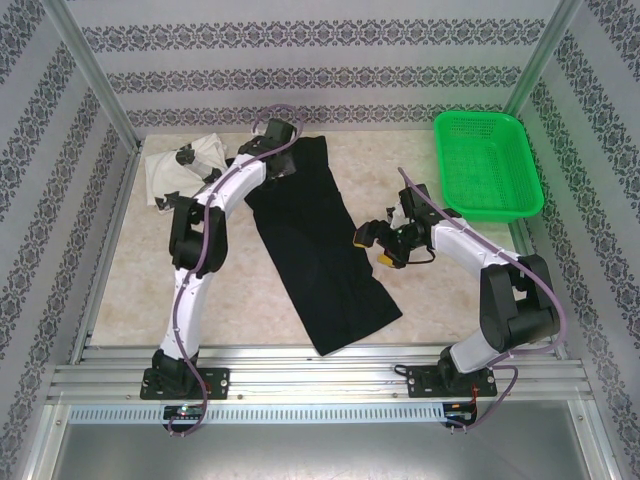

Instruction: Fold and stack the t-shirts

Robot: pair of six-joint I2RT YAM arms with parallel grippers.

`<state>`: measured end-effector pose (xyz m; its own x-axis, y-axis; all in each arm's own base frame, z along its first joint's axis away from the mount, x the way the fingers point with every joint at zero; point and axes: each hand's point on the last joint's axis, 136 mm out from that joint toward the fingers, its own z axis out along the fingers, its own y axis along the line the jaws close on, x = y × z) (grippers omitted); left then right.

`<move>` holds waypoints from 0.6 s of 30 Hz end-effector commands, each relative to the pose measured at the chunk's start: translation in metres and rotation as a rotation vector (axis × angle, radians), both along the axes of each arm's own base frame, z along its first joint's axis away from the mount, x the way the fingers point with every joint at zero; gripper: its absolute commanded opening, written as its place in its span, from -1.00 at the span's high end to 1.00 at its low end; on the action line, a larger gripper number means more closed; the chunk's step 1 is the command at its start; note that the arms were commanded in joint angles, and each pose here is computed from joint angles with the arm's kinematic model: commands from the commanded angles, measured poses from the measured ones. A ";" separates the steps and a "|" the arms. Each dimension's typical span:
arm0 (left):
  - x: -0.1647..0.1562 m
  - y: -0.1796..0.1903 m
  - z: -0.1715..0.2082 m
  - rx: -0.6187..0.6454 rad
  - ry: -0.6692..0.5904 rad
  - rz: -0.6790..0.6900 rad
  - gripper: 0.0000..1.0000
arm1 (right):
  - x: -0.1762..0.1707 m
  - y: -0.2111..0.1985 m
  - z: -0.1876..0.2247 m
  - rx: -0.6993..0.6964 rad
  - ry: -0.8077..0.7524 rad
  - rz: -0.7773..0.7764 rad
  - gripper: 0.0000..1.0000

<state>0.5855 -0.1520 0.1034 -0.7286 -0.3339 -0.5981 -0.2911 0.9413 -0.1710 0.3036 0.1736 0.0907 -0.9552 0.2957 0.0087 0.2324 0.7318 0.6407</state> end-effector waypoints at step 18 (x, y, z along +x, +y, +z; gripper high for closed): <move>0.025 0.029 -0.043 0.118 0.065 -0.002 0.39 | -0.019 -0.003 0.000 -0.023 0.005 0.051 -0.65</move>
<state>0.6112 -0.1480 0.0660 -0.7565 -0.2730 -0.5943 -0.2672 0.9584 -0.1002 0.2932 0.1711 0.0881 -0.9628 0.2694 0.0186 0.2213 0.7474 0.6265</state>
